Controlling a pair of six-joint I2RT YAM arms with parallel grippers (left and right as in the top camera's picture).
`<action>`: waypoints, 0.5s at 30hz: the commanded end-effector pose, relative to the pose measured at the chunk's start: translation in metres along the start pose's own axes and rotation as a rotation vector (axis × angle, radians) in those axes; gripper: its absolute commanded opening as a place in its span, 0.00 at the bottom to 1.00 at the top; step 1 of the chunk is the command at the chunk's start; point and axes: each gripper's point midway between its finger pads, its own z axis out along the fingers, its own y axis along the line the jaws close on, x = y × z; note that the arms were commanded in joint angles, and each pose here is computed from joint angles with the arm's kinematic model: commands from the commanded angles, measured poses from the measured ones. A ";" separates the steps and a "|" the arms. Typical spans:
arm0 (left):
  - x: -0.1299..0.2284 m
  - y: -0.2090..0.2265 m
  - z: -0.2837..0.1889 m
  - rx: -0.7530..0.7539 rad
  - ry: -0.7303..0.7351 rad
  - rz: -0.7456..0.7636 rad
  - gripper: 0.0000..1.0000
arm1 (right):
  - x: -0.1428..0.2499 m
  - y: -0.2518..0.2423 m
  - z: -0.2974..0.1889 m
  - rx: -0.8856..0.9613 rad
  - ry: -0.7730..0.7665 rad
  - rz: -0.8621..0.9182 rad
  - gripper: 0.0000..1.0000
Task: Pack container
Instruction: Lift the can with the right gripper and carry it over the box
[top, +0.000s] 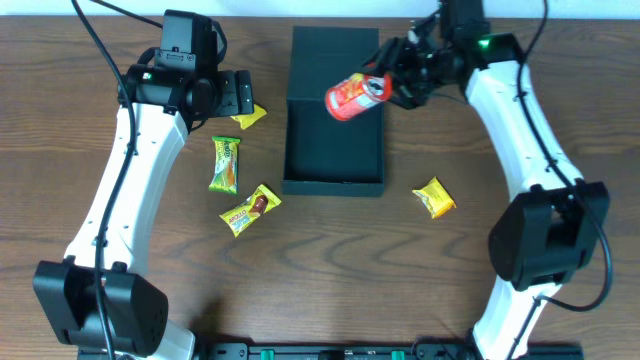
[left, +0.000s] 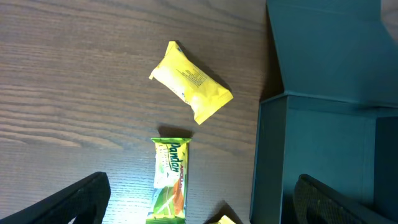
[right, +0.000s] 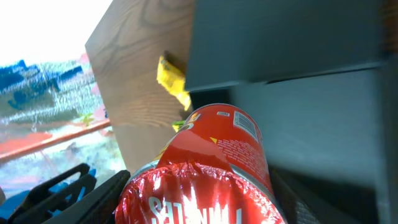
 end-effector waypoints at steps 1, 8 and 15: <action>-0.006 0.001 0.000 -0.010 -0.010 -0.004 0.95 | 0.016 0.032 -0.001 -0.031 -0.013 -0.040 0.66; -0.005 0.001 0.000 -0.011 -0.006 -0.004 0.95 | 0.030 0.039 0.021 0.041 -0.058 -0.072 0.68; -0.005 0.001 0.000 -0.011 -0.006 -0.004 0.95 | 0.024 0.027 0.047 0.060 -0.064 -0.083 0.68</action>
